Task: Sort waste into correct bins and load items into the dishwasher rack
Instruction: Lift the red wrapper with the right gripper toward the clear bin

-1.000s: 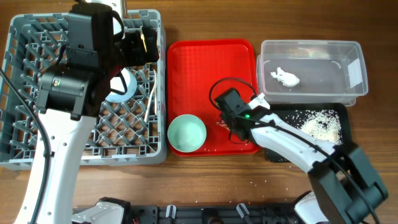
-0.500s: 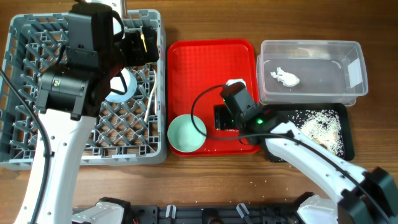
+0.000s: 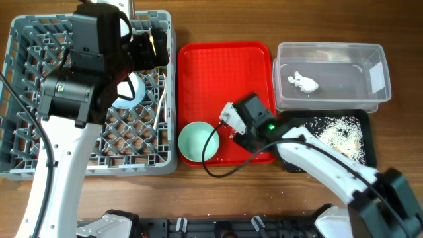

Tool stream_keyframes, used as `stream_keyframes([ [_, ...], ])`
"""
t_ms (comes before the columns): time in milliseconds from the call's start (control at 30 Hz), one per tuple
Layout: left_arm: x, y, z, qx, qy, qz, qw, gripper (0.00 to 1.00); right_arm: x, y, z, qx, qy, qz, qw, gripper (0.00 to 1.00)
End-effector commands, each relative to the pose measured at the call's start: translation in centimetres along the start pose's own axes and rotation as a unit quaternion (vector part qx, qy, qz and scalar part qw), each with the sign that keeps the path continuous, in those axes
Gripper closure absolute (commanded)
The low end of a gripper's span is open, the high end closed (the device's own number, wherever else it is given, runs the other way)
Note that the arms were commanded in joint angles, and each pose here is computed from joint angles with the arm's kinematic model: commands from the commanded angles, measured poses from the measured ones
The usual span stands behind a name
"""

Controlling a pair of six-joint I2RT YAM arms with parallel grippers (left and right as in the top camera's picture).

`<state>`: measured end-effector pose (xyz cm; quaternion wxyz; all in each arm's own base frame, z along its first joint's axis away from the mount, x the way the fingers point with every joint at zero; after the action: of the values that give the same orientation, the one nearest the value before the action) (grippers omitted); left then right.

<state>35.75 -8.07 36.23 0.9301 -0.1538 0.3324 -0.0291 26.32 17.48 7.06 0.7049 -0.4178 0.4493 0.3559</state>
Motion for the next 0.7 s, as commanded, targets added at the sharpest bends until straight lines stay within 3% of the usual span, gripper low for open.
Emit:
stream_keyframes([
  [0,0.0,0.0,0.0,-0.008,0.001,-0.003,1.0,0.0,2.2,-0.1,-1.7,0.001,0.057,-0.01,0.998,0.21],
  [200,0.0,0.0,0.0,-0.008,0.001,-0.003,1.0,0.0,3.8,0.4,-1.8,0.014,0.065,0.004,0.998,0.15],
  [267,0.0,0.0,0.0,-0.008,0.001,-0.003,1.0,0.0,4.4,0.9,-1.7,0.015,0.062,0.018,0.998,0.17],
  [467,0.0,0.0,0.0,-0.008,0.001,-0.003,1.0,0.0,5.1,1.3,-2.1,0.039,0.073,0.025,0.996,0.35],
  [600,0.0,0.0,0.0,-0.008,0.001,-0.003,1.0,0.0,5.1,1.3,-2.1,0.039,0.074,0.027,0.996,0.57],
  [667,0.0,0.0,0.0,-0.008,0.001,-0.003,1.0,0.0,5.1,1.9,-1.7,0.041,0.062,0.046,0.996,0.61],
])
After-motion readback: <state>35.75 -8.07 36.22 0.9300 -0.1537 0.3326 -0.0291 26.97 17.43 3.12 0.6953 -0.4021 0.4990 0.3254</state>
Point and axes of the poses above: each gripper's point midway between its finger pads, its own x axis out along the fingers, its own y axis along the line the jaws close on, z = x × y, the point moved 3 cm from there along -x, back along the fingers, and after that the axes turned 8 degrees about -x, right-handed, at the moved point
